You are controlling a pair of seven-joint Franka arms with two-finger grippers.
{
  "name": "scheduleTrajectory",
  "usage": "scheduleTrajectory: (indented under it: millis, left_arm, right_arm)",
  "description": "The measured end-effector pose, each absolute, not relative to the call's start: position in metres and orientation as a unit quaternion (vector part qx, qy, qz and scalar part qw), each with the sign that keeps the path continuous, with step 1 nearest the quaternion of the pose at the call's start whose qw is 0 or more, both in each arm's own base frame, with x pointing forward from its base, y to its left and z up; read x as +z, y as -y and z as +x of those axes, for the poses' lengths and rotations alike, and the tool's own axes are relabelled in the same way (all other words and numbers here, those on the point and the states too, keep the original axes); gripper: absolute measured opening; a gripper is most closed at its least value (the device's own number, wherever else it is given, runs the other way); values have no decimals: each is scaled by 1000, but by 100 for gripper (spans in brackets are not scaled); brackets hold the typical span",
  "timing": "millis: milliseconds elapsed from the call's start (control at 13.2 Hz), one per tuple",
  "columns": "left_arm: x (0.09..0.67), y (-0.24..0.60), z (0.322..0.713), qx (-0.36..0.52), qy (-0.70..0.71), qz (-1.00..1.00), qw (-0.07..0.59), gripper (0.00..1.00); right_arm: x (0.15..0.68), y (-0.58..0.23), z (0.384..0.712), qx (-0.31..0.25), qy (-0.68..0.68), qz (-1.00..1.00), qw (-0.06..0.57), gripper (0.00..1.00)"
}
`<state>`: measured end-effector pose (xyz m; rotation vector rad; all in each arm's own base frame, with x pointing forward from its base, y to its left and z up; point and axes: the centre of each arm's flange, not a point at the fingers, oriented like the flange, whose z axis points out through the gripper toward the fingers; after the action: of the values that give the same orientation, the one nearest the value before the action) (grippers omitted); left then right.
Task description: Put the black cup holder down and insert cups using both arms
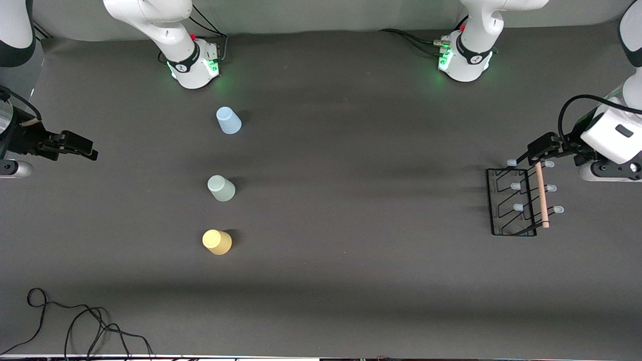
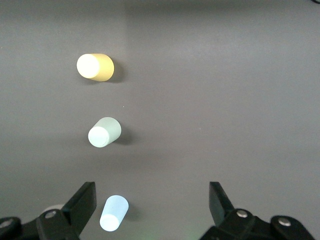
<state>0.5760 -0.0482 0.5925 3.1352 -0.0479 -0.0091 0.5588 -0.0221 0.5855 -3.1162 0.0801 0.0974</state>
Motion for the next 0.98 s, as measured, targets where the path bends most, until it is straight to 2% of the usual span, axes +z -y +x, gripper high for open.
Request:
scheduleTrajectory:
  millis: [985]
  left_arm:
    - [597,29,561,-50,34,998,-2,100]
  right_arm:
    - [586,22,559,31,-26,-999,11,100]
